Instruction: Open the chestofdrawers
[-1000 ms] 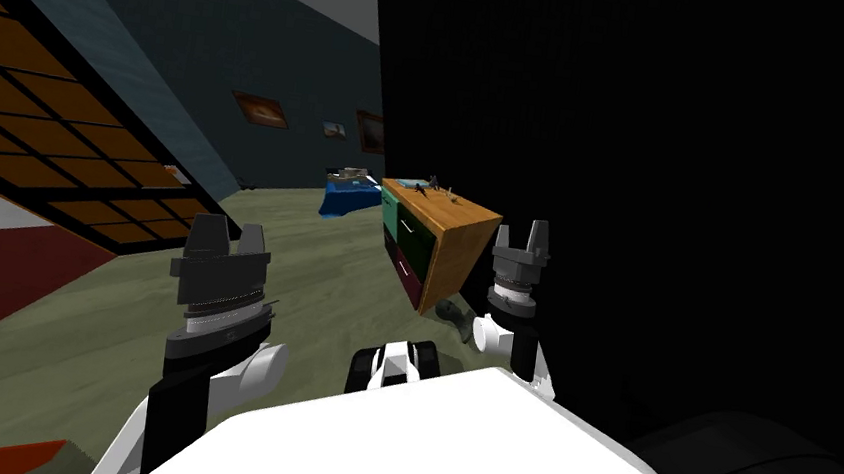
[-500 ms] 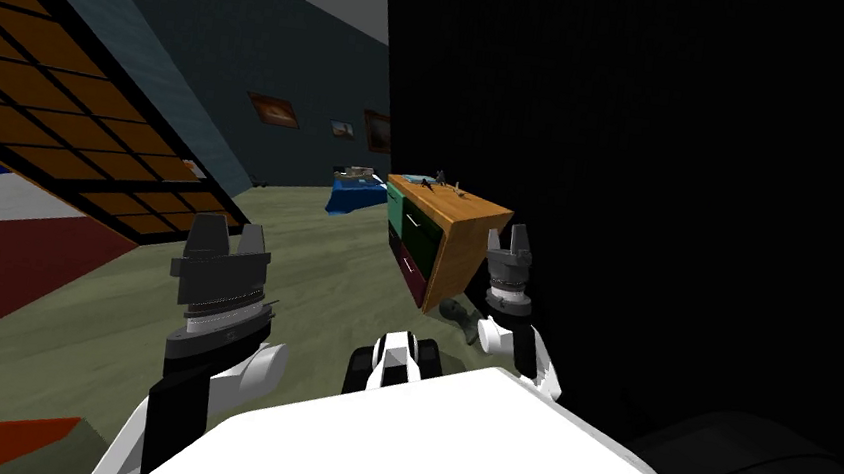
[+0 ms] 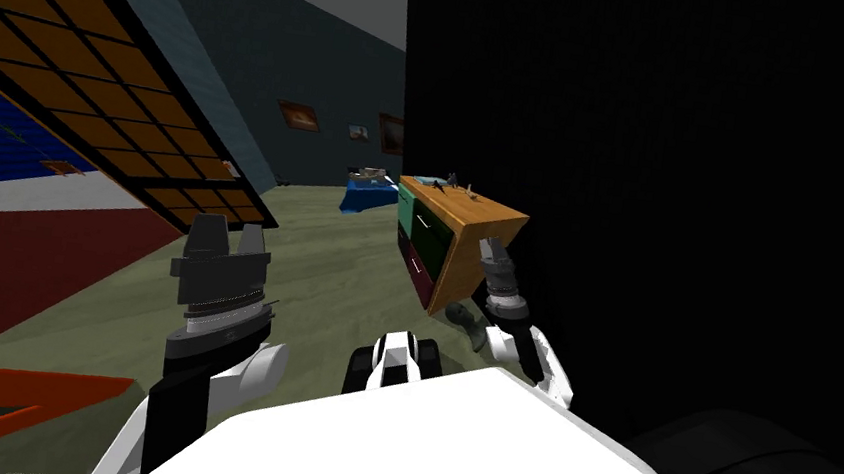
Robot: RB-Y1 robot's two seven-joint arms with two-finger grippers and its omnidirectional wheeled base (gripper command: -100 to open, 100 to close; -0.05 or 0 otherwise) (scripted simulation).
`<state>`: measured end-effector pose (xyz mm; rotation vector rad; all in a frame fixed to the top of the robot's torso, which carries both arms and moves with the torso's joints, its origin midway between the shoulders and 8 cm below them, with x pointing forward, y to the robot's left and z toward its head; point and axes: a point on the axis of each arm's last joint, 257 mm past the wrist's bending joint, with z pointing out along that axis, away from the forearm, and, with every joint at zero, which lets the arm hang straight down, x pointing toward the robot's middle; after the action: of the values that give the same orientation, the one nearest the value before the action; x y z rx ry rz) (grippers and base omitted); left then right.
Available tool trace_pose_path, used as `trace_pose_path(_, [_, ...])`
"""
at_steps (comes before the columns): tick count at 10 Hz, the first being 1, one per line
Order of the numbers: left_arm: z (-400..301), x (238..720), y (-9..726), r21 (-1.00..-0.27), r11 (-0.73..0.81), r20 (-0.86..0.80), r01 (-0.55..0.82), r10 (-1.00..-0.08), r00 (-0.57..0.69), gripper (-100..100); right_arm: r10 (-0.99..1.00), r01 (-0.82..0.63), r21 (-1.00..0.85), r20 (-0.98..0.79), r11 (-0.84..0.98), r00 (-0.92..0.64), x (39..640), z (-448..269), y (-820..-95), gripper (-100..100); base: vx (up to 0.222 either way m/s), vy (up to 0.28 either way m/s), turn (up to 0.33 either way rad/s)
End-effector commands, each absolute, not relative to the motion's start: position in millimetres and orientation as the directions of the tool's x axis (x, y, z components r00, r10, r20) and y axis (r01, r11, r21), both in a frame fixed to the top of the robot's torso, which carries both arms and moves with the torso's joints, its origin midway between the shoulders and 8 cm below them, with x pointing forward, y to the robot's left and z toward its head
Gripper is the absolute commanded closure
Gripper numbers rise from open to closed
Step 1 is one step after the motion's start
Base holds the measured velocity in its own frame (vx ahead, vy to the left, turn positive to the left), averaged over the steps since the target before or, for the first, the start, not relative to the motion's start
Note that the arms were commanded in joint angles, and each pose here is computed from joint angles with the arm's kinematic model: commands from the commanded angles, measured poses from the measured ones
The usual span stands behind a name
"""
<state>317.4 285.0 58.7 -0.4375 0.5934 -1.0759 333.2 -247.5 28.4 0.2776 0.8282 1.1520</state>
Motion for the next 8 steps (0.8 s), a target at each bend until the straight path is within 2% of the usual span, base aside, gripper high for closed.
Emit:
trace_pose_path(1, [59, 317, 285, -0.600, 0.416, -0.235, 0.683, -0.908, 0.346, 0, 0.838, -0.657, 0.584, -0.528, 0.477, 0.138, 343, 4, -247, -100, -0.002, 0.019, 0.070])
trace_pose_path(8, [59, 317, 285, -0.600, 0.416, -0.235, 0.683, -0.908, 0.346, 0, 0.558, -0.509, 0.473, -0.830, 0.719, 0.017, 358, -103, -276, -100, 0.000, 0.032, 0.226])
